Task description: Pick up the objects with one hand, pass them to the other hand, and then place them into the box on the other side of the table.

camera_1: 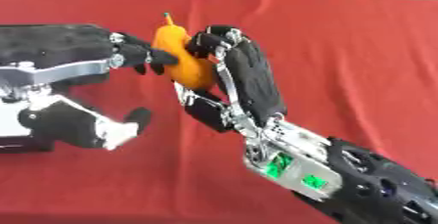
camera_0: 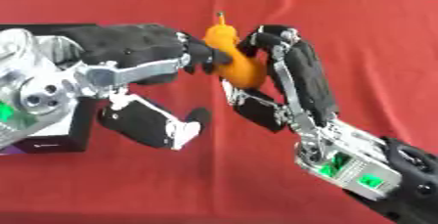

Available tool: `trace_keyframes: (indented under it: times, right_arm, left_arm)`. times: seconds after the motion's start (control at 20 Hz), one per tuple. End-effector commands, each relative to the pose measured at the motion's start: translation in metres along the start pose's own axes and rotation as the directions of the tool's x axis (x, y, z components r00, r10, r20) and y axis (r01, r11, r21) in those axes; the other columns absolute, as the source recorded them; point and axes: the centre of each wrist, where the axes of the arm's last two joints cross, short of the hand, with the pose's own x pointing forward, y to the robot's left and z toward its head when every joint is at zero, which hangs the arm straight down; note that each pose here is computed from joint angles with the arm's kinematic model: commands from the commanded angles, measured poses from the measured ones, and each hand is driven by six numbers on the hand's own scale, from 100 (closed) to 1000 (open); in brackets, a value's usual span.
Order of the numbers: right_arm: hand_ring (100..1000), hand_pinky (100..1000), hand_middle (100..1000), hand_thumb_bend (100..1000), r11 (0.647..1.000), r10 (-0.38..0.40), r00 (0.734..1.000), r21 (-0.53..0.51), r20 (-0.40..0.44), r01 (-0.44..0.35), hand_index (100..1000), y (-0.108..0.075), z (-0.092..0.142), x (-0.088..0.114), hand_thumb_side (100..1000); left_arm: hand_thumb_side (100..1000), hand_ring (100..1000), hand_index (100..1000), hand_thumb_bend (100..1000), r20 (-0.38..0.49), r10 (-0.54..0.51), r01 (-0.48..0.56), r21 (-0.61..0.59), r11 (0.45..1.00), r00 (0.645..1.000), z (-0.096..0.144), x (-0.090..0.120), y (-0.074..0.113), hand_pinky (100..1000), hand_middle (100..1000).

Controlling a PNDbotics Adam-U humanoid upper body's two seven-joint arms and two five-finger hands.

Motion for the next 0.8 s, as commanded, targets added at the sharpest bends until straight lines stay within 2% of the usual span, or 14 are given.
trace_keyframes:
  times: [0.05, 0.4, 0.8]
  right_arm:
    - [583, 272, 360, 100, 0.950, 0.125, 0.975, -0.262, -0.181, -0.171, 480, -0.005, -0.007, 0.005, 100]
    - [585, 279, 363, 100, 0.948, 0.147, 0.976, -0.260, -0.161, -0.185, 482, -0.002, -0.002, 0.005, 100]
    - [583, 256, 361, 100, 0.940, 0.176, 0.966, -0.259, -0.187, -0.221, 480, -0.001, 0.000, 0.005, 100]
  left_arm:
    - [438, 790, 998, 100, -0.026, 0.014, -0.012, 0.049, 0.999, 1.000, 0.000, 0.005, 0.004, 874, 800]
    - [341, 773, 966, 100, -0.061, 0.058, -0.047, 0.162, 0.986, 0.996, -0.002, 0.006, -0.001, 894, 765]
    - [295, 746, 947, 100, -0.074, 0.103, -0.085, 0.215, 0.973, 0.992, 0.007, -0.012, -0.008, 869, 736]
